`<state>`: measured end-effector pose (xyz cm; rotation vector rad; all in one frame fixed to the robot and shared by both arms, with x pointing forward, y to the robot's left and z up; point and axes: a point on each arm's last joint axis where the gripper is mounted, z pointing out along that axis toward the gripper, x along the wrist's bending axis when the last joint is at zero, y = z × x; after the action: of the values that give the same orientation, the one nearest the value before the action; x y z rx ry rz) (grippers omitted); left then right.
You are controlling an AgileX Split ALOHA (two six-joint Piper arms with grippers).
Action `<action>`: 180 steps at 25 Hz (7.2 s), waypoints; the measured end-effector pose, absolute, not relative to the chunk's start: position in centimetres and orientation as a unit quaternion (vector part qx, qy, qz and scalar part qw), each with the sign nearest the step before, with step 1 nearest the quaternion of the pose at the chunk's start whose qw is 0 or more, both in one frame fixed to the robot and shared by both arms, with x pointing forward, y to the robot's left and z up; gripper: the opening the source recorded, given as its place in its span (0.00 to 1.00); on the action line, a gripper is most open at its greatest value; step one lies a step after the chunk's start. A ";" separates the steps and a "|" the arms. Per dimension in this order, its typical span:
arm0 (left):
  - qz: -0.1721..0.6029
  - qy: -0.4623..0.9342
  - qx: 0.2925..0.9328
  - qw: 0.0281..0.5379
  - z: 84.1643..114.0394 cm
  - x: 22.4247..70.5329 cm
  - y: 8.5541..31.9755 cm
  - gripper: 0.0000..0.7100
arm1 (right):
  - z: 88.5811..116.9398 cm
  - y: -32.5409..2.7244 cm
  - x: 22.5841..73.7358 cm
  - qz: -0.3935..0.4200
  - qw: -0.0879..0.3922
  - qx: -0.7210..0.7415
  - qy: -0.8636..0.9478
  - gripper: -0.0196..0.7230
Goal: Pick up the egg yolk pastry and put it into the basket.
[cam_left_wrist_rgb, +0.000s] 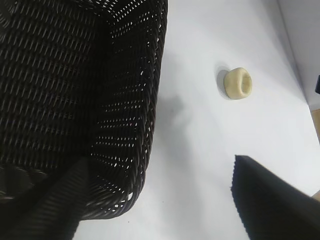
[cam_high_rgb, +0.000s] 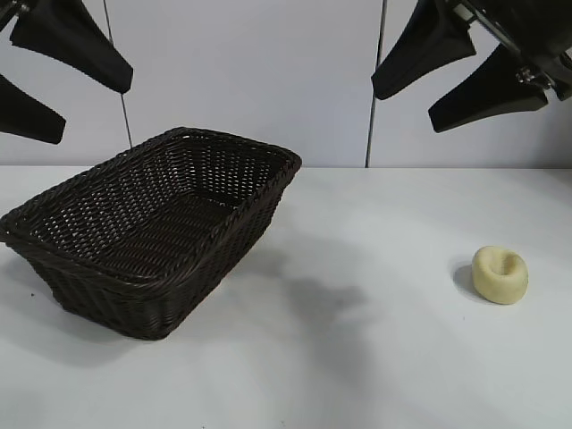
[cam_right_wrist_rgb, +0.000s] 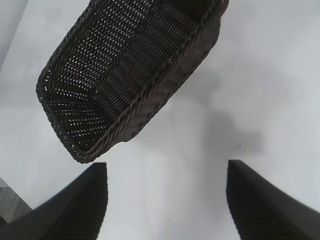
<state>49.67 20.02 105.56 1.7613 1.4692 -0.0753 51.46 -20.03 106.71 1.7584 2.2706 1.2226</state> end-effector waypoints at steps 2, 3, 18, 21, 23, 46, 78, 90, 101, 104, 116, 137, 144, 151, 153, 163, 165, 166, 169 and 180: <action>-0.030 0.584 0.699 0.411 105.6 49.7 20.0 0.80 | 106.7 -20.0 51.5 0.392 0.010 0.563 0.727 0.68; -0.030 0.584 0.699 0.412 105.6 49.7 20.0 0.80 | 106.7 -20.0 51.5 0.392 0.010 0.563 0.727 0.68; -0.143 0.800 0.460 0.358 105.2 49.7 20.5 0.80 | 106.7 -20.0 51.5 0.392 0.010 0.563 0.727 0.68; -0.128 0.839 0.424 0.316 104.6 49.5 21.2 0.80 | 106.7 -20.0 51.5 0.392 0.011 0.563 0.727 0.68; -0.108 0.860 0.407 0.288 104.2 49.4 21.8 0.80 | 106.7 -20.0 51.5 0.392 0.011 0.563 0.727 0.68; -0.076 0.904 0.370 0.199 100.5 50.3 20.1 0.80 | 106.7 -20.0 51.5 0.392 0.012 0.564 0.727 0.68; -0.069 0.927 0.337 0.150 92.7 53.4 18.6 0.19 | 106.7 -20.0 51.5 0.393 0.012 0.564 0.727 0.68; -0.071 0.924 0.344 0.151 94.4 54.1 19.6 0.14 | 106.7 -20.0 51.5 0.393 0.012 0.564 0.727 0.68; -0.067 0.837 0.516 0.166 97.6 56.5 20.5 0.14 | 106.7 -20.0 51.5 0.393 0.012 0.564 0.727 0.68; -0.080 0.791 0.586 0.158 97.8 57.4 19.9 0.14 | 106.7 -20.0 51.5 0.393 0.012 0.564 0.727 0.68; -0.114 0.666 0.725 0.135 96.5 61.0 18.5 0.14 | 106.7 -20.0 51.5 0.392 0.011 0.564 0.727 0.68; -0.117 0.631 0.755 0.135 95.1 61.6 18.3 0.27 | 106.7 -20.0 51.5 0.392 0.009 0.568 0.724 0.68; -0.119 0.632 0.753 0.141 95.4 61.6 18.2 0.66 | 106.7 -20.0 51.5 0.392 0.009 0.568 0.724 0.68; -0.075 0.615 0.767 0.169 99.8 60.6 18.7 0.69 | 106.7 -20.0 51.5 0.392 0.009 0.568 0.724 0.68; -0.052 0.607 0.775 0.170 101.1 60.2 19.1 0.69 | 106.7 -20.0 51.5 0.392 0.008 0.568 0.724 0.68; 0.050 0.627 0.770 0.104 102.8 60.1 22.6 0.69 | 106.7 -20.0 51.5 0.392 0.008 0.568 0.724 0.68; 0.055 0.643 0.757 0.100 102.8 60.3 23.9 0.69 | 106.7 -20.0 51.5 0.392 0.008 0.568 0.724 0.68; 0.057 0.651 0.750 0.098 102.8 60.4 24.8 0.69 | 106.7 -20.0 51.5 0.392 0.008 0.568 0.724 0.68; 0.061 0.673 0.731 0.094 102.8 60.7 27.0 0.69 | 106.7 -20.0 51.5 0.392 0.008 0.568 0.724 0.68; 0.028 0.687 0.724 0.056 103.6 58.9 28.4 0.67 | 106.7 -20.0 51.5 0.392 0.008 0.568 0.724 0.68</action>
<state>58.92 28.36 103.58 2.1977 2.0840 0.0838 51.46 -20.04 106.71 1.7747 2.2628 1.2238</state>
